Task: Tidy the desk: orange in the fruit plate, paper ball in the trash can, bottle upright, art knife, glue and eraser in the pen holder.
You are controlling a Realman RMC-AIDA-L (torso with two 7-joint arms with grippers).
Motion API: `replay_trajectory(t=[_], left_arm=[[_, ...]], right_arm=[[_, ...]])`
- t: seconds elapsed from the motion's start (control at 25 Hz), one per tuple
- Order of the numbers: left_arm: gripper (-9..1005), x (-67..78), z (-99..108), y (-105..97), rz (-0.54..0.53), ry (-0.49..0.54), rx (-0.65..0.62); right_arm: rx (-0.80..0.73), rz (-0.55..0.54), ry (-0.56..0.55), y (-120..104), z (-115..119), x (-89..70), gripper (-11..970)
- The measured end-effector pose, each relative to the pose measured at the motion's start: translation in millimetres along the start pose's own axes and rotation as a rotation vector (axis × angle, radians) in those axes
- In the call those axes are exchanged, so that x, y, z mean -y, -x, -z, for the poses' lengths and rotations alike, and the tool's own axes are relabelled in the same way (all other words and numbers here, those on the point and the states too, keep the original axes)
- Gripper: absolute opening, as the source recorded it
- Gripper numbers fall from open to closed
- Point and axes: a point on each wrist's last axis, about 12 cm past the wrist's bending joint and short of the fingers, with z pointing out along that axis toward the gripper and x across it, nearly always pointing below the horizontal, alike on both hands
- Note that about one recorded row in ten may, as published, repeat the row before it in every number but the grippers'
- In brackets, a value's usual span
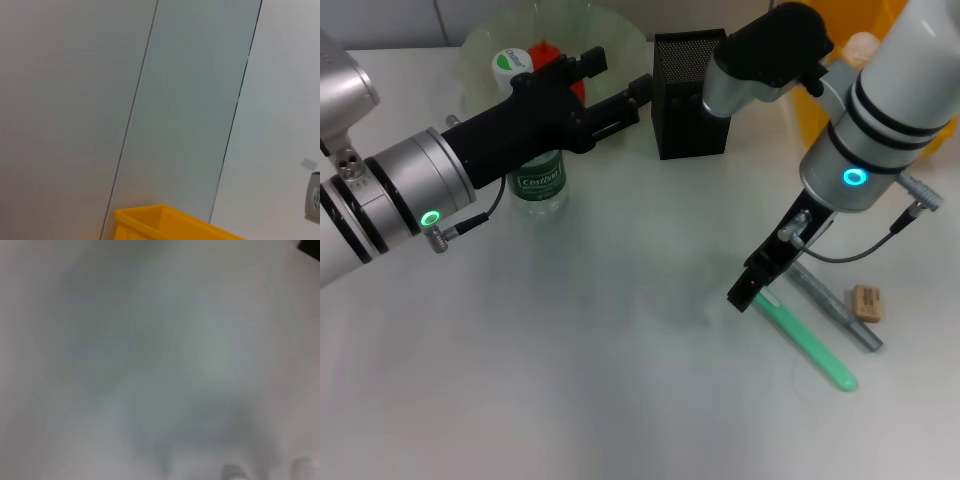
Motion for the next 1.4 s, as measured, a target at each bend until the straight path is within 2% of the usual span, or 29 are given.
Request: replay_trajectory(t=[0.16,0.72,1.16,1.4], left_arm=[[768,-0.3,-1.3,0.8,-0.006,-0.002,0.0],[769,-9.3,4.3,0.1,0.018,0.04,0.009],[769,-8.9,3.4,0.5,0.021,0.036,0.01],[769,-8.0,3.1,0.7,0.022,0.029,0.011]], right_arm=[[0.001,0.001,0.013,0.6,-3.2,-2.5,798],[-0.007,-0.036,0.016,-3.0,-16.1,4.0,773],[-0.029,-0.018,-0.006,-2.8,-22.4,3.7,557],[-0.021,-0.019,-0.01,-1.8,-22.7,4.2,498]])
